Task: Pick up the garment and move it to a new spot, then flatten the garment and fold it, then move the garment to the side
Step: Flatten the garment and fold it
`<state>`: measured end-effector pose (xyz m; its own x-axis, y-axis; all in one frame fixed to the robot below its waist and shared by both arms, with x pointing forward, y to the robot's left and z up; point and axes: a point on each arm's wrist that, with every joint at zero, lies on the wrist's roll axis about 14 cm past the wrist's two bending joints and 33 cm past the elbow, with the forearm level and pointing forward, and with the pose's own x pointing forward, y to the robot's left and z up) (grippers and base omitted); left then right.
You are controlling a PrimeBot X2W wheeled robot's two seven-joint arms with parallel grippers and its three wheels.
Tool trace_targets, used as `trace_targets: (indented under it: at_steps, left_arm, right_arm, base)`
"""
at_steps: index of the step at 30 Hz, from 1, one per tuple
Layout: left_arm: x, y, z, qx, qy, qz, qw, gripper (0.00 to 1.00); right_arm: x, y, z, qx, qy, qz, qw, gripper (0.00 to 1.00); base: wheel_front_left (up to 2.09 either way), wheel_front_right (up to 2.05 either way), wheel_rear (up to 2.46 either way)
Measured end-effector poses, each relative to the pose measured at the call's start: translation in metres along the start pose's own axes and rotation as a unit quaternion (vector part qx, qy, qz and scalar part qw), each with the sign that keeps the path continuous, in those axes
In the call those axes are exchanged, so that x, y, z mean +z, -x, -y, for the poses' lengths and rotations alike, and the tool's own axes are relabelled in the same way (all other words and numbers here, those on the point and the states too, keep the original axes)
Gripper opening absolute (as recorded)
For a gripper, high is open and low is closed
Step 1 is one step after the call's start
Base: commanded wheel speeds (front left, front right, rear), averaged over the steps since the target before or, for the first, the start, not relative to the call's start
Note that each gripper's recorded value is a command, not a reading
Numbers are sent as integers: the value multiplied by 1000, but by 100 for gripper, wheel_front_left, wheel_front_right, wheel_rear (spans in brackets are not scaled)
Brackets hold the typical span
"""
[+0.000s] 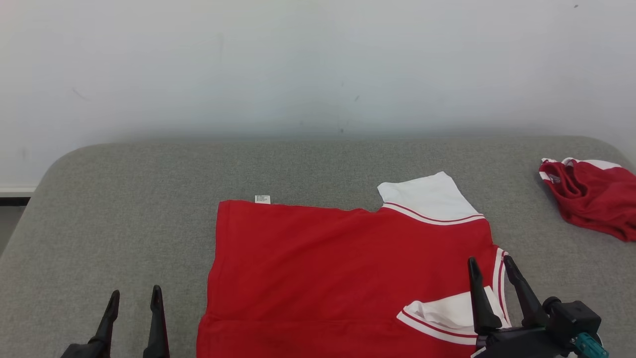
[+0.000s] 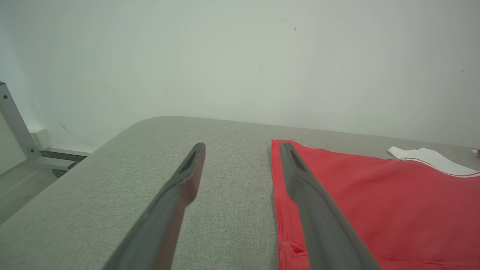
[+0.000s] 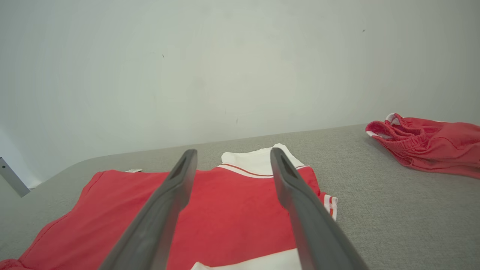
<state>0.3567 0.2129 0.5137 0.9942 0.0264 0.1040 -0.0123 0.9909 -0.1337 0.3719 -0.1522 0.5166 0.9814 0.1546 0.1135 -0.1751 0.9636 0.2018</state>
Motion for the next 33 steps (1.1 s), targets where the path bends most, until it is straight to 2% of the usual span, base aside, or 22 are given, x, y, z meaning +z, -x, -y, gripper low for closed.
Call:
trace_targets:
  at_steps: [8, 13, 23, 33]
  left_arm:
    - [0, 2, -1, -5, -13, -1, 1000, 100]
    - [-2, 6, -5, -10, -47, -9, 999, 100]
    - [-10, 8, -3, -18, -59, -26, 998, 100]
    - [16, -48, 10, -59, -77, -3, 995, 100]
  right_arm:
    - [-4, -1, -3, 2, -1, -6, 1000, 100]
    - [-9, 2, 1, -4, 1, -16, 1000, 100]
    - [-15, 4, 4, -9, 4, -31, 999, 100]
    - [2, -38, 22, -7, 35, -30, 999, 100]
  base:
    - [0, 0, 0]
    - [0, 0, 0]
    - [0, 0, 0]
    - [0, 0, 0]
